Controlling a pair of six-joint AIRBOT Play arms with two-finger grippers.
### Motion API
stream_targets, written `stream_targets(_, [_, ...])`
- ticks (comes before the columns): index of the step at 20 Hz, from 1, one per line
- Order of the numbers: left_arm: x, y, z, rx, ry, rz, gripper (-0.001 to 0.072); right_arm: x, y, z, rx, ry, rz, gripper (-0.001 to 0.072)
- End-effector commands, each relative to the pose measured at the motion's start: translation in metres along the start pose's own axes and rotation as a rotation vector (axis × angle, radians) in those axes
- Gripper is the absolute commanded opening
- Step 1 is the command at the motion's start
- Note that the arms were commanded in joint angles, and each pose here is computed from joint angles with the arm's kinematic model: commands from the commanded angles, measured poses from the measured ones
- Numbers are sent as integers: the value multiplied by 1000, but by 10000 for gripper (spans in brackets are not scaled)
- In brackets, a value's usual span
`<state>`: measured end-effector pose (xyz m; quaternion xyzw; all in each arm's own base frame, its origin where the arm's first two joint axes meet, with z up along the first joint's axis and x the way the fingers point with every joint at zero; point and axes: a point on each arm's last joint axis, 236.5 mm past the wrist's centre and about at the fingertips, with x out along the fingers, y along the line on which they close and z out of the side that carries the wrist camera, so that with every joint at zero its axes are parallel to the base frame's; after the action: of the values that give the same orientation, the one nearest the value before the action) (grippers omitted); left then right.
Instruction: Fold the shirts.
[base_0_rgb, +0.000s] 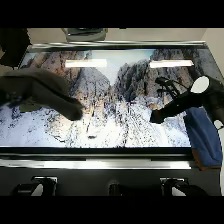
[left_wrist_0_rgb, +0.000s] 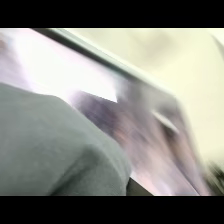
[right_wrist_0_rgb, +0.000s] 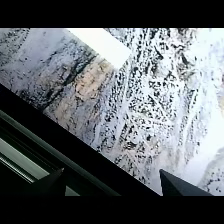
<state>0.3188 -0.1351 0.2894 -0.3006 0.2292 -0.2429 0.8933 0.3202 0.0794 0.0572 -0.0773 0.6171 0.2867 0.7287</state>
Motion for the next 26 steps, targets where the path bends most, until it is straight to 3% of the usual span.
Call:
stream_targets(1, [24, -81, -61, 28, 164, -225, 32, -24, -23, -23, -19, 43, -163, 670])
stream_targets(3, [56, -70, -106, 66, 314, -190, 32, -38, -33, -36, -23, 72, -237, 670])
stream_targets(6, [100, -9, -160, 108, 490, -32, 33, -46, -31, -47, -22, 97, -253, 670])
stream_targets(9, [127, 46, -198, 19, 637, 87, 34, -43, -20, -41, -37, 73, -205, 663])
stream_targets(10, [134, 62, -213, -36, 689, 129, 71, -40, -15, -36, -51, 49, -183, 663])
stream_targets(11, [139, 76, -226, -68, 739, 158, 347, -36, -11, -30, -51, 24, -159, 663])
stream_targets(12, [140, 87, -231, -90, 776, 180, 693, -31, -8, -26, -50, 2, -142, 664])
stream_targets(15, [127, 113, -194, -46, 778, 193, 713, -9, 0, -23, -43, -9, -75, 664])
stream_targets(18, [82, 157, -160, -37, 815, 309, 710, 25, 20, -23, -59, 5, 78, 670])
stream_targets(22, [31, 178, -220, -102, 968, 352, 710, 72, 49, -9, 12, -18, 315, 688])
stream_targets(26, [44, 162, -294, -265, 956, 266, 711, 106, 71, -2, 76, -18, 482, 711])
